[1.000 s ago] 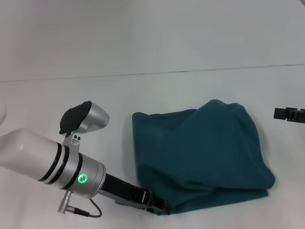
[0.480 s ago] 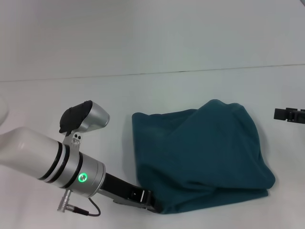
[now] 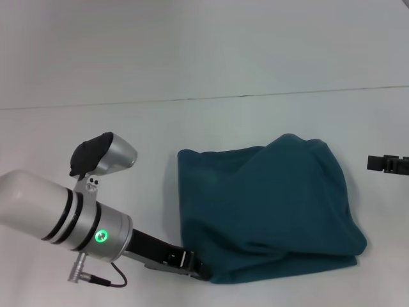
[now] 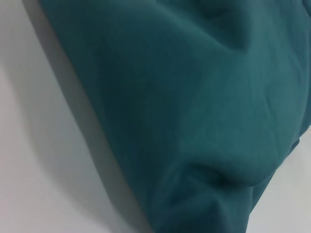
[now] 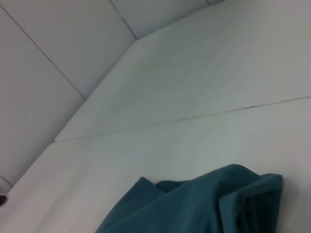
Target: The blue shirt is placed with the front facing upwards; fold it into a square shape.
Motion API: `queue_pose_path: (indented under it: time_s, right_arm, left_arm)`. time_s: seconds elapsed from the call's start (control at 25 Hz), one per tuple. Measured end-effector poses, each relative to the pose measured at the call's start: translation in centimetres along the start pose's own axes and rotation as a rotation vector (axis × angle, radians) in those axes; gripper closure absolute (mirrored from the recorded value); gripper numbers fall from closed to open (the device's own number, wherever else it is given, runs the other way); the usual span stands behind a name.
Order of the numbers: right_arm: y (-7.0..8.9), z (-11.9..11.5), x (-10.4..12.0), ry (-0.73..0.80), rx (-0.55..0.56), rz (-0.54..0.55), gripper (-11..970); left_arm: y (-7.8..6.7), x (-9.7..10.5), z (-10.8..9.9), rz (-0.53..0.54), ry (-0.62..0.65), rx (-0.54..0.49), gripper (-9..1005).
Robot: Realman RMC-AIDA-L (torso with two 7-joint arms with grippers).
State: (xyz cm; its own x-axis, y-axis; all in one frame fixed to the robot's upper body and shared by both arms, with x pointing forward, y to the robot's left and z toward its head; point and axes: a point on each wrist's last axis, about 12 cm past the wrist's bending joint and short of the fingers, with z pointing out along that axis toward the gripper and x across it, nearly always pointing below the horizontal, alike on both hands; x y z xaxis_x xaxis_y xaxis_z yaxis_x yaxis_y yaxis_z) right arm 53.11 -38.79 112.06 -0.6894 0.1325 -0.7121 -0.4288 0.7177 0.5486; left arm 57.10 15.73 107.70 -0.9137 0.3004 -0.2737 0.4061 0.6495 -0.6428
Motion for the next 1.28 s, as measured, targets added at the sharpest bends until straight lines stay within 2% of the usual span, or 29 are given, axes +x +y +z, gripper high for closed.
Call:
queue_pose_path:
  time_s: [0.32,0.56,0.76,1.0,1.28]
  right_arm:
    - [-0.2,1.6,0.5,-0.005,0.010,0.040,184]
    - [-0.2,3.2,0.4,-0.007,0.017,0.049,261]
    - [-0.4,4.4,0.5,-0.008,0.027,0.063,276]
    - [0.1,6.5,0.2,0.022,0.020,0.054,295]
    - [0.7,8.8,-0.2,0.056,0.017,0.048,316]
  left_arm:
    - [0.5,0.4,-1.4,0.007,-0.028,0.035,979]
    - [1.4,1.0,-2.6,0.013,-0.059,0.054,980]
    - [2.3,1.6,-3.4,0.008,-0.081,0.052,980]
    - [3.3,2.0,-4.4,0.001,-0.107,0.037,980]
    - [3.8,2.2,-5.2,-0.003,-0.122,0.038,980]
